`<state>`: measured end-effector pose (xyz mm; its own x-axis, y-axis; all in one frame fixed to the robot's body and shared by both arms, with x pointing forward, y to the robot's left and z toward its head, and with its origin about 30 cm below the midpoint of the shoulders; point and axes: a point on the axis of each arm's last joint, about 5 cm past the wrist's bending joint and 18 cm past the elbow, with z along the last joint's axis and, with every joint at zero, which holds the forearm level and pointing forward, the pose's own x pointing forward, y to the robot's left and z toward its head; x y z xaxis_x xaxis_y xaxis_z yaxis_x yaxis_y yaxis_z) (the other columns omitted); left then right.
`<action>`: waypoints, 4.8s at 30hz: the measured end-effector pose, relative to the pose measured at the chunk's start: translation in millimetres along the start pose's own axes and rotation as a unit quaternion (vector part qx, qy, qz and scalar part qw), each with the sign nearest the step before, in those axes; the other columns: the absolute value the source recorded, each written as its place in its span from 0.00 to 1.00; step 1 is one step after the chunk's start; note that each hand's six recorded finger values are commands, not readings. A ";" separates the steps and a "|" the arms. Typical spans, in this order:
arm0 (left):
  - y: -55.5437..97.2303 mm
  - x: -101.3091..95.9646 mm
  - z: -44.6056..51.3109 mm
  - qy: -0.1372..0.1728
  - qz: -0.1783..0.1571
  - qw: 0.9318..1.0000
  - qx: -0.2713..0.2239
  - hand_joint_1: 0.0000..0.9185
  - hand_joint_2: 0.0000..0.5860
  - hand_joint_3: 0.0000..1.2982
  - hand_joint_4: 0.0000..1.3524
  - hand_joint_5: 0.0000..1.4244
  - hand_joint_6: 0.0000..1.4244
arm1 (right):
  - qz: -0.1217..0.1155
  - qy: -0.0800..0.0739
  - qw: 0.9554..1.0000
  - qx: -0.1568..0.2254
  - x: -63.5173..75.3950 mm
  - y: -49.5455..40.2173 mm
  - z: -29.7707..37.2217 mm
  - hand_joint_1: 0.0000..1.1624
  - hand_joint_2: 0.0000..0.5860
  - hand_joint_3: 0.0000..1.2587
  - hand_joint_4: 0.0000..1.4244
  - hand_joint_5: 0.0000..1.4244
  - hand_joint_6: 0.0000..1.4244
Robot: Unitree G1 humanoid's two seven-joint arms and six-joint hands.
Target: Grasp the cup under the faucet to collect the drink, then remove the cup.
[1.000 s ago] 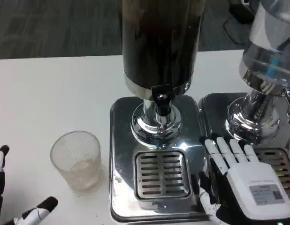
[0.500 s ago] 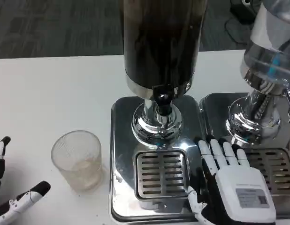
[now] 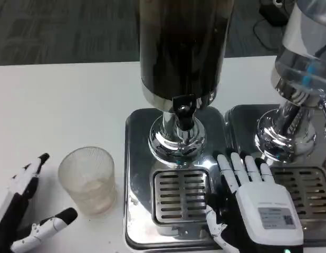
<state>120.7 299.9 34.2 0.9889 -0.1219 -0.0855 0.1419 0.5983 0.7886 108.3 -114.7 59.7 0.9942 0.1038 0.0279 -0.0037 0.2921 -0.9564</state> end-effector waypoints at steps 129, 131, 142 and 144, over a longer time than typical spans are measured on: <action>-55.2 44.1 39.3 -0.149 0.134 0.978 -0.054 0.51 0.31 0.32 0.29 0.48 0.43 | 0.000 0.032 0.999 0.008 1.2 -15.6 -12.5 0.19 0.89 0.13 0.00 0.00 0.00; -54.6 45.3 40.5 -0.153 0.137 0.977 -0.057 0.51 0.32 0.32 0.30 0.48 0.43 | 0.000 0.034 0.999 0.009 0.1 -15.1 -12.7 0.19 0.89 0.13 0.00 0.00 0.00; -54.5 50.7 45.1 -0.169 0.136 0.974 -0.065 0.52 0.33 0.34 0.32 0.48 0.46 | -0.004 0.038 0.999 0.012 -1.2 -15.3 -11.8 0.19 0.89 0.13 0.00 0.00 0.00; -54.7 56.0 49.0 -0.181 0.132 0.972 -0.065 0.53 0.33 0.34 0.32 0.48 0.46 | -0.004 0.041 0.999 0.012 -2.2 -15.4 -12.0 0.19 0.89 0.13 0.00 0.00 0.00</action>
<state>166.2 221.6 16.1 0.9145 -0.2076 0.3473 -0.0859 0.7390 0.6682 107.4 -130.9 70.9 0.9996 0.0239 0.0113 0.0032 0.3152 -0.9490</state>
